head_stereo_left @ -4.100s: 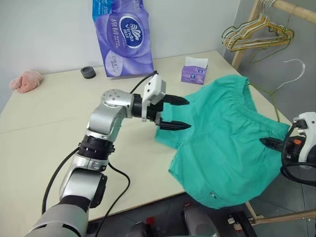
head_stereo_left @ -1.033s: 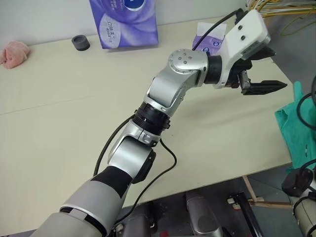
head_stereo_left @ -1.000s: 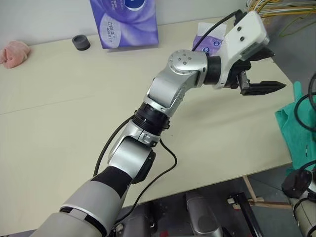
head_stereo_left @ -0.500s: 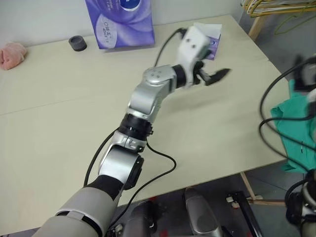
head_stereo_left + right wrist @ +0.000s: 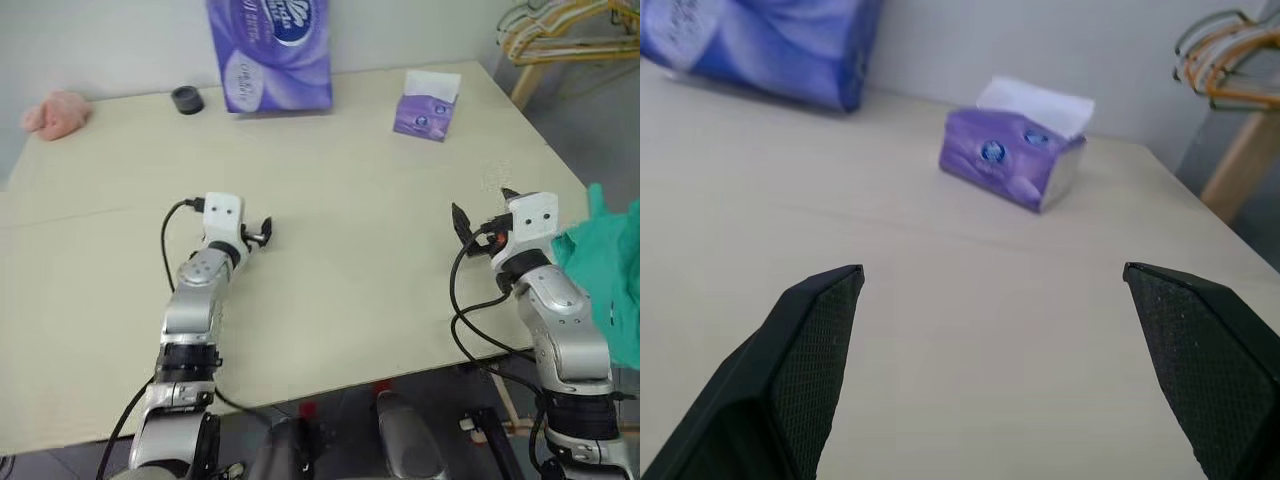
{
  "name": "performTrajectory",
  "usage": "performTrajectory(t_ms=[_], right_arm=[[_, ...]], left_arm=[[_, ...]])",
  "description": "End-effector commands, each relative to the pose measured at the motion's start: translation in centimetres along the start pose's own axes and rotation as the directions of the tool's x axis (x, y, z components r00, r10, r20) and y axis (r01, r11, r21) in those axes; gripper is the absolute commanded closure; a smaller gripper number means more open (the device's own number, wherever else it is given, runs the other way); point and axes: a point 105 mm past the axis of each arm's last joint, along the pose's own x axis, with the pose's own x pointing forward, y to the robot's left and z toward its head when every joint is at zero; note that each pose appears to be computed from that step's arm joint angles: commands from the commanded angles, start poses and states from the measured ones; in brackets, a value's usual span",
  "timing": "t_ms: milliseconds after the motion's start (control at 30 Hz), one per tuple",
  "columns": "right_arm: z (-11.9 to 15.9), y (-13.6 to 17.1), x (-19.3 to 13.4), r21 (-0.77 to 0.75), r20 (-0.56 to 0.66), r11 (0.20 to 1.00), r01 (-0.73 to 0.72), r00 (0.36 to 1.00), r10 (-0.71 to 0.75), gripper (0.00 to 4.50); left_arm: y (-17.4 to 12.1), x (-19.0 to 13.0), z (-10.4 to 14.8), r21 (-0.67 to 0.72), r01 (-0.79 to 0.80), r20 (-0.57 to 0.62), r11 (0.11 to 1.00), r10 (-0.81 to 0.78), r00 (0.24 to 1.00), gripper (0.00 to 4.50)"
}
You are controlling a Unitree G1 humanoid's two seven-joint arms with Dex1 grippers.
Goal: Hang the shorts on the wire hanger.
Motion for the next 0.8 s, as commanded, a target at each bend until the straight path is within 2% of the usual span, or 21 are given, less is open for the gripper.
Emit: performTrajectory(t_ms=[33, 333, 533, 800], right_arm=[[0.4, 1.4, 0.8, 0.014, 0.072, 0.997, -0.074, 0.995, 0.073, 0.06], [-1.9, 1.7, 2.0, 0.025, 0.046, 0.996, -0.083, 0.996, 0.082, 0.06], [-3.7, 1.6, 1.2, 0.044, -0.009, 0.998, -0.051, 0.999, 0.052, 0.06], [-4.2, 0.9, 0.7, 0.051, -0.028, 0.999, -0.014, 1.000, 0.015, 0.06]], left_arm=[[2.2, -1.7, 2.0, -0.034, -0.109, 0.114, 0.993, 0.112, 0.987, 0.18], [3.1, -2.6, 1.3, -0.069, -0.165, 0.133, 0.984, 0.173, 0.976, 0.18], [2.3, -1.5, 2.2, -0.037, -0.097, 0.160, 0.995, 0.102, 0.982, 0.18], [1.3, -1.0, 2.3, -0.034, -0.036, 0.167, 0.999, 0.041, 0.985, 0.18]])
